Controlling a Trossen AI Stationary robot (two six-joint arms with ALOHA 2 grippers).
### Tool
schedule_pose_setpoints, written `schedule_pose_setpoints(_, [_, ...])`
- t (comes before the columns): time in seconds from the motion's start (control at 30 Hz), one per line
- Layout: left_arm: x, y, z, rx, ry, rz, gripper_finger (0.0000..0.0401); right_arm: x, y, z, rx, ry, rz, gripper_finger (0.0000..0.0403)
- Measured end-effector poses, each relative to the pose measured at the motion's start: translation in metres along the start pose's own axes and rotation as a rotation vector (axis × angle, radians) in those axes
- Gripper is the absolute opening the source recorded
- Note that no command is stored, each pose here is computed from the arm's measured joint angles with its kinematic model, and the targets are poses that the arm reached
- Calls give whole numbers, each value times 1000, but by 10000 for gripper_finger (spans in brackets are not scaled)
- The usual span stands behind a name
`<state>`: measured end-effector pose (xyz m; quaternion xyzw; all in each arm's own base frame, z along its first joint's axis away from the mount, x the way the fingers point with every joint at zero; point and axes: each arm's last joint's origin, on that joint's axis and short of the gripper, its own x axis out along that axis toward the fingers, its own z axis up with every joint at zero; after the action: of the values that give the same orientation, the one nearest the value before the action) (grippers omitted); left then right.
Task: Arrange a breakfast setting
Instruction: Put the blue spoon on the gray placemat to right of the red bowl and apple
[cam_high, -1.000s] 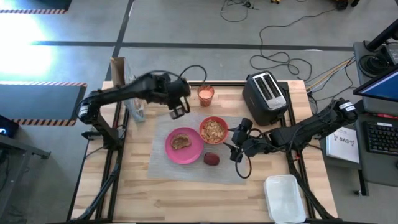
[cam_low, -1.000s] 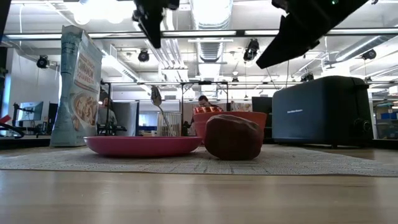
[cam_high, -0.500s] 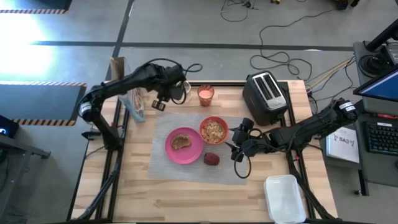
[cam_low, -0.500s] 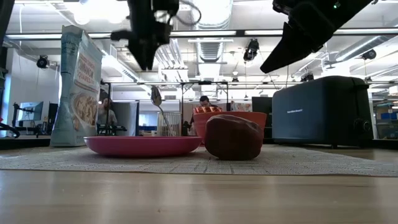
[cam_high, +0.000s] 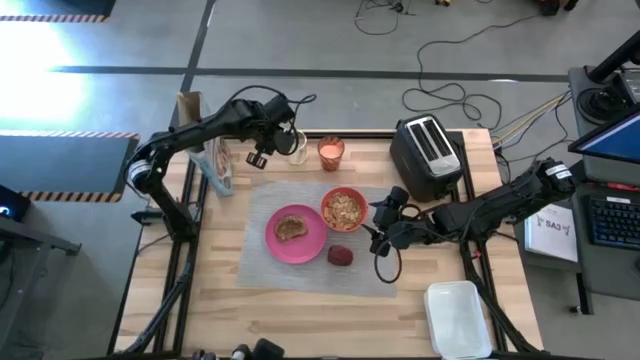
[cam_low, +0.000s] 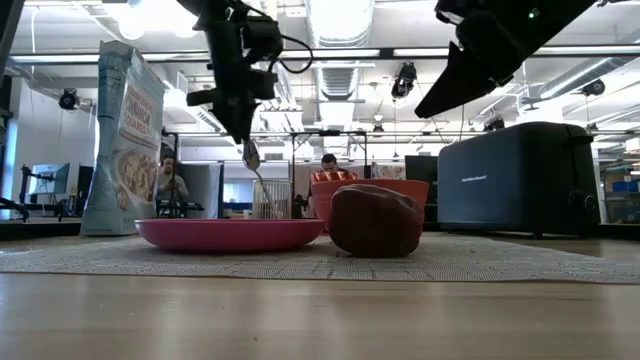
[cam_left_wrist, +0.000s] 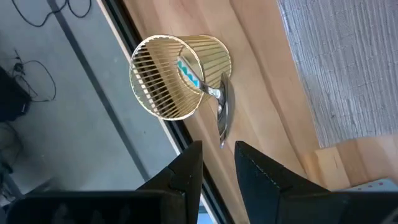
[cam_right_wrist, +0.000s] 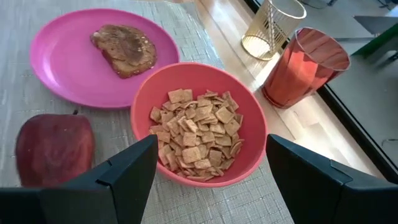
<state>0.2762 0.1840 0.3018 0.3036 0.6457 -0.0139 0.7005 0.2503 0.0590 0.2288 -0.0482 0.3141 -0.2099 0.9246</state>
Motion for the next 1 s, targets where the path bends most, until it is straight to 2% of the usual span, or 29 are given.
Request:
schedule_pose_setpoints(0.2, [3,-2,1,3,-8,-17,78,5,-7,1,17,8,-27,288])
schedule_pose_setpoints(0.37, [5,-2,5,6,-99,-59,78,9,-13,3,33,14,-49,288])
schedule_pose_setpoints(0.47, [8,0,7,11,-87,-39,77,10,-14,3,38,16,-54,288])
schedule_pose_setpoints(0.77, [24,1,11,29,-58,-77,75,10,-14,3,38,16,-53,288])
schedule_pose_setpoints(0.87, [26,3,13,14,-50,-76,58,10,-14,3,38,16,-53,288])
schedule_pose_setpoints(1.0, [26,8,14,-34,-43,-87,11,10,-14,3,47,16,-53,288])
